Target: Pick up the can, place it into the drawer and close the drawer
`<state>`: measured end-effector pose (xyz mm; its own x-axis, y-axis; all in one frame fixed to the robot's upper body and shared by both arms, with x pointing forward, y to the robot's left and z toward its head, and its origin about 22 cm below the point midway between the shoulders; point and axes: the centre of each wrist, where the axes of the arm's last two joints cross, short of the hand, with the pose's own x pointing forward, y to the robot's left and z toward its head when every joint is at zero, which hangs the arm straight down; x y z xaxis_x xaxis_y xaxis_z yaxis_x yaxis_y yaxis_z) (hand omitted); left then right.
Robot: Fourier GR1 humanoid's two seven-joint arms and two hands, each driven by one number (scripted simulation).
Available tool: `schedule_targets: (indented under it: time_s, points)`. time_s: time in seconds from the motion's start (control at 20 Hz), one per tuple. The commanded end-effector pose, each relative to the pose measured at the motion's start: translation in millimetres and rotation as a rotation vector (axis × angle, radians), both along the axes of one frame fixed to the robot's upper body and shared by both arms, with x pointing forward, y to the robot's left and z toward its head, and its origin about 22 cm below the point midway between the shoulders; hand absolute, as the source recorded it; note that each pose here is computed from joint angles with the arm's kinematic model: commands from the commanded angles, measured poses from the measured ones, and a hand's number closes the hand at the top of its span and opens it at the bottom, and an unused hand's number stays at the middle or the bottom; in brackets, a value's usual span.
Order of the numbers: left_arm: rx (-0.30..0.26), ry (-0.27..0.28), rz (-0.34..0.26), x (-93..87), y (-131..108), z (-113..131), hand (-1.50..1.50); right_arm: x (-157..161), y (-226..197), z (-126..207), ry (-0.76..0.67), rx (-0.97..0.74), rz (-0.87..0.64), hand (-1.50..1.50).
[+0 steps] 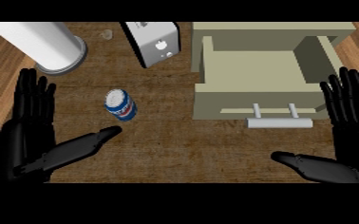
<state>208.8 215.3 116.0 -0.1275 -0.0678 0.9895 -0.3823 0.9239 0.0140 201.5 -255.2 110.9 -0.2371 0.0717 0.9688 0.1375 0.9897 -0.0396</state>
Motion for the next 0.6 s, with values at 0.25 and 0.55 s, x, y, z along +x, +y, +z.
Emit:
schedule_targets:
  time_s: [0.25,0.55]
  points:
    - [-0.016,0.030,0.015,18.2,-13.8,14.3,-1.50,-9.1,-19.3,-25.6,-0.012,0.000,-0.015,-1.50]
    - [-0.028,0.090,0.002,14.8,-19.0,-33.0,-1.50,-15.3,-31.3,2.3,0.003,-0.011,-0.021,-1.50]
